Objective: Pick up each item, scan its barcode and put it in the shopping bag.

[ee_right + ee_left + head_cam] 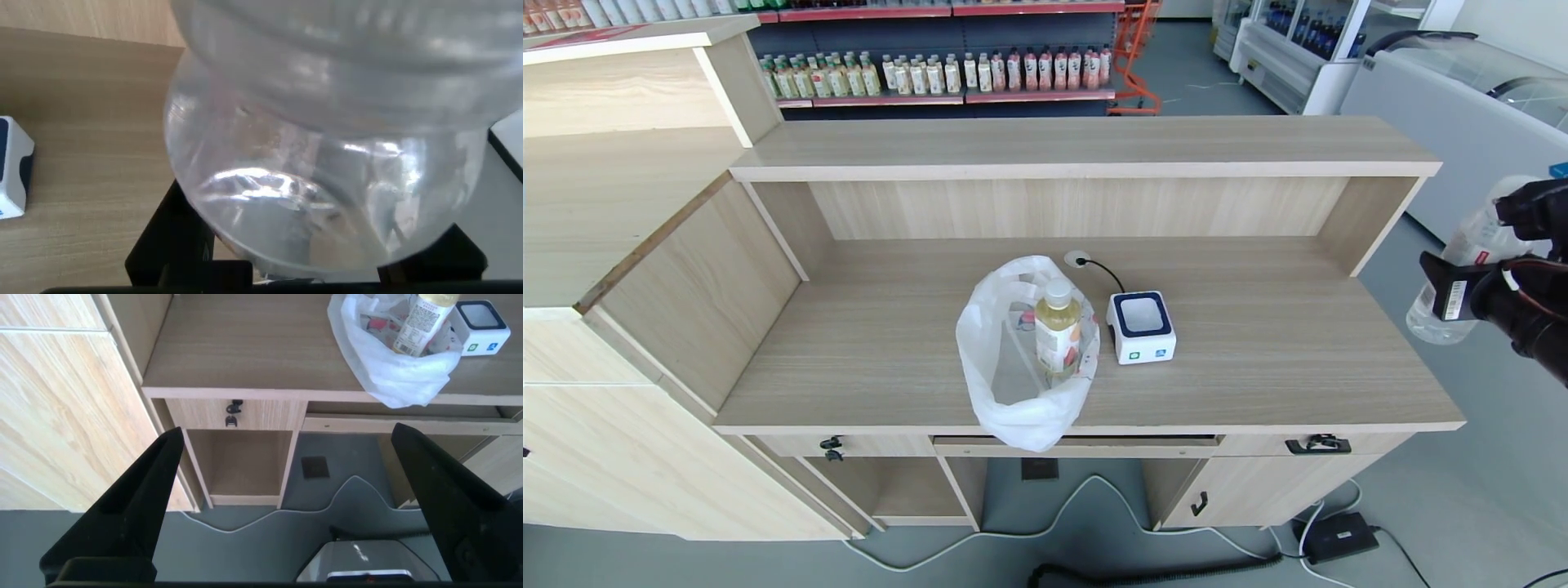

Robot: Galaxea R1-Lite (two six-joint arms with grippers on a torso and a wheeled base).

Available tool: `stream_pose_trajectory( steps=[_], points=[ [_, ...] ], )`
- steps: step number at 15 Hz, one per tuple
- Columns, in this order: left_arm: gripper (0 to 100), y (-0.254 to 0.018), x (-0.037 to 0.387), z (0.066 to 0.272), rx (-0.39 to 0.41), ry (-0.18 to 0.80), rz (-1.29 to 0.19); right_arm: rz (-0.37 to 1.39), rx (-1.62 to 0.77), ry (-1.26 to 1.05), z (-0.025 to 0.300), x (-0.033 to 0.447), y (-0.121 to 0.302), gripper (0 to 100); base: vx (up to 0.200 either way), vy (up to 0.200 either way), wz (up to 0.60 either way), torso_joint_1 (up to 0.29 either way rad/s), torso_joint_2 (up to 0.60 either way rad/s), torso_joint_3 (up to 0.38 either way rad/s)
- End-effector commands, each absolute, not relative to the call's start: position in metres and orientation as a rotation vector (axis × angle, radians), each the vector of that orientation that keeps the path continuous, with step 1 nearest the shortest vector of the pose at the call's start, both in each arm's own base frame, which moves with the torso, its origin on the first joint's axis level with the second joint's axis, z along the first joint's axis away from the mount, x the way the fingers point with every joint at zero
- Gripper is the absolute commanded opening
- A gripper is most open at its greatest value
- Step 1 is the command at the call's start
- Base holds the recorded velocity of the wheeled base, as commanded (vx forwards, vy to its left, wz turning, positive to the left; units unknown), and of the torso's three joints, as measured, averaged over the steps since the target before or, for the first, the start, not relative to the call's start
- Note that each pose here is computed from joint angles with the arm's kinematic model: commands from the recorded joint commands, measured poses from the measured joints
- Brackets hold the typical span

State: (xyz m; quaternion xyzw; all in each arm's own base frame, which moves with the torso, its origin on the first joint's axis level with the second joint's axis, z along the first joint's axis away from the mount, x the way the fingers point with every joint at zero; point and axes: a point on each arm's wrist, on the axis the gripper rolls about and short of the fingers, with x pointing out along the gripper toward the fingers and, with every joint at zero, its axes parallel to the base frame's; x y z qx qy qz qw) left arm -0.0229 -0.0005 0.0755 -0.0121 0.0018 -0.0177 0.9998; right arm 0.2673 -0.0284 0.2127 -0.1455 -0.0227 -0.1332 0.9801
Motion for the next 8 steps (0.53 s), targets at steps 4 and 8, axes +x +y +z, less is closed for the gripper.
stream_pose_trajectory(
  steps=[4,8],
  points=[
    [100,-0.0005,-0.0229,0.0754,-0.025,0.004,-0.035,-0.258,-0.331,-0.055,0.215,0.2633,-0.024,0,0.0,0.0,0.0,0.0,0.0,0.0],
    [100,-0.0005,-0.0229,0.0754,-0.025,0.004,-0.035,-0.253,-0.328,-0.056,0.2132,0.2655,-0.0241,0,0.0,0.0,0.0,0.0,0.0,0.0]
  ],
)
